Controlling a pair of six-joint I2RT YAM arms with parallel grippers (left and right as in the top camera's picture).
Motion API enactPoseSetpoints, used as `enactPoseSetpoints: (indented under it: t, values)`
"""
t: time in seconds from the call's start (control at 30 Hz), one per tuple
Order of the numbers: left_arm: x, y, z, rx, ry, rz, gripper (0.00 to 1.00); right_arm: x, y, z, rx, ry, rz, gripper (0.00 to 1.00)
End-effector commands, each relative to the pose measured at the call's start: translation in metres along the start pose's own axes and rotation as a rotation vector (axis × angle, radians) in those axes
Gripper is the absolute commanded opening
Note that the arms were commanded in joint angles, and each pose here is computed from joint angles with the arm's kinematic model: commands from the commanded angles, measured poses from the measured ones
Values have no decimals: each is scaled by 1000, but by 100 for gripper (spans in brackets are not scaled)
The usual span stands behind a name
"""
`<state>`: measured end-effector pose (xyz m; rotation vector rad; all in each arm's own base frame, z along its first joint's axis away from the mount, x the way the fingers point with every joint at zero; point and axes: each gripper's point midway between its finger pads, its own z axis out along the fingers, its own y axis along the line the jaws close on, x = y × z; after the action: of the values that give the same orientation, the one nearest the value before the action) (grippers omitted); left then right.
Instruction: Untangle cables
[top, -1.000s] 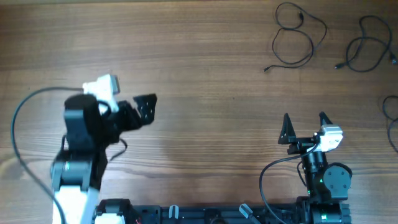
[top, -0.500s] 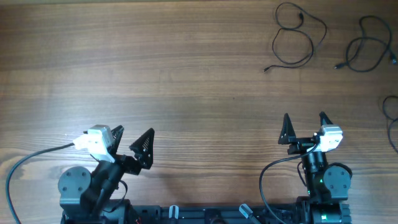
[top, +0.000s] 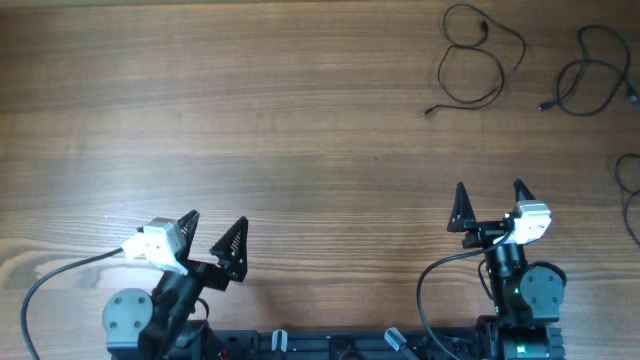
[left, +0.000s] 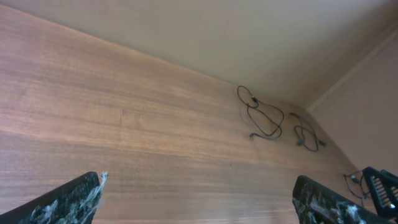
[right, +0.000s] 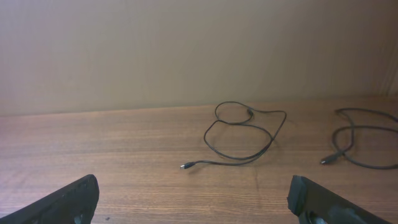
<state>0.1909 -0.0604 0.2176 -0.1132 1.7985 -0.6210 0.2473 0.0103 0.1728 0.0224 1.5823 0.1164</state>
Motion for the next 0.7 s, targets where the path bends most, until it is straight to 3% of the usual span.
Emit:
enactPoseSetpoints:
  t: [0.0, 0.23, 0.67]
  values:
    - [-2, 8, 8, -11, -43, 10, 100, -3, -3, -1, 18, -16, -10, 100]
    - [-1, 30, 28, -46, -139, 33, 100, -3, -3, -1, 18, -16, -10, 100]
    - [15, 70, 40, -182, -177, 20, 100, -3, -3, -1, 18, -16, -10, 100]
